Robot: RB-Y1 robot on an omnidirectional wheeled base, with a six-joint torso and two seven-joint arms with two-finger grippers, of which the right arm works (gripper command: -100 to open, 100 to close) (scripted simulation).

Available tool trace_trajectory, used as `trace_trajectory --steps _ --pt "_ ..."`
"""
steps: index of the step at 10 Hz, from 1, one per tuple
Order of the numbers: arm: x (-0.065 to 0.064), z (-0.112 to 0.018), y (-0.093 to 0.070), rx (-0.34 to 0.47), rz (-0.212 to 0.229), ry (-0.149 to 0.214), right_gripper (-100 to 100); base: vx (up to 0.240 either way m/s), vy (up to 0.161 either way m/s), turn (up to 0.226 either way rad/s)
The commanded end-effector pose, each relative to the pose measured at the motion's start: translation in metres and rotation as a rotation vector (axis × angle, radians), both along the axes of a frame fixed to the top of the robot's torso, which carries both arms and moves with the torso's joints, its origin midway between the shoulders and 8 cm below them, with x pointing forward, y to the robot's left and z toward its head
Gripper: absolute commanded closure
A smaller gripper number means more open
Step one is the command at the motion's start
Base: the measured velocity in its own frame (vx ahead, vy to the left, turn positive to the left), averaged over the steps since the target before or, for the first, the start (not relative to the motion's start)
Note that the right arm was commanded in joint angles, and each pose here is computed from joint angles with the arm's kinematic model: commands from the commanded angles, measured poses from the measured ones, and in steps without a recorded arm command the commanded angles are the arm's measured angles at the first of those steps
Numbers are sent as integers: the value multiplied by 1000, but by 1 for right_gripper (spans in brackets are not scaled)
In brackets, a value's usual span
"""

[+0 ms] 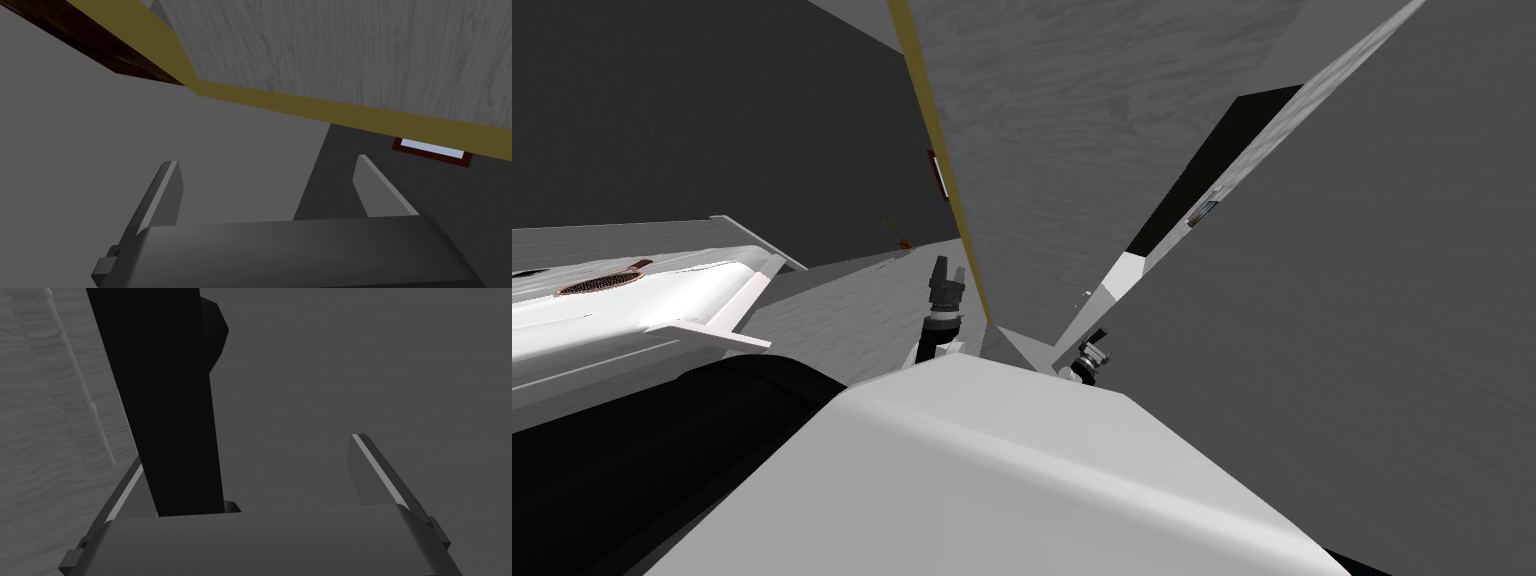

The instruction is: Push the door open

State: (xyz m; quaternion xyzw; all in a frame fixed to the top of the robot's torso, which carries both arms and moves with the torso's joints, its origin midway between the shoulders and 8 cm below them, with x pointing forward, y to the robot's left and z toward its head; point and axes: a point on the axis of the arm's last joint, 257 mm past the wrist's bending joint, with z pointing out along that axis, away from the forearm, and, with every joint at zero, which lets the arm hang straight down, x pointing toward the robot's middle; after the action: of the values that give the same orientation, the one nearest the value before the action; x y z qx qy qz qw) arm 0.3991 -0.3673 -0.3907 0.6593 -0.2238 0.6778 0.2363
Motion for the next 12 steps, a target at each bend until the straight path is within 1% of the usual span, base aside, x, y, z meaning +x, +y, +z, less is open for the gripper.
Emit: trace_trajectory --steps 1,9,10,12 --pt "-9 1 -25 -33 -22 13 100 -8 -17 15" --pt "-9 1 -25 -33 -22 13 100 4 2 -1" --pt "-2 5 -23 -19 -42 0 100 27 -32 122" --pt "-5 6 -33 -29 -63 -1 100 25 -47 67"
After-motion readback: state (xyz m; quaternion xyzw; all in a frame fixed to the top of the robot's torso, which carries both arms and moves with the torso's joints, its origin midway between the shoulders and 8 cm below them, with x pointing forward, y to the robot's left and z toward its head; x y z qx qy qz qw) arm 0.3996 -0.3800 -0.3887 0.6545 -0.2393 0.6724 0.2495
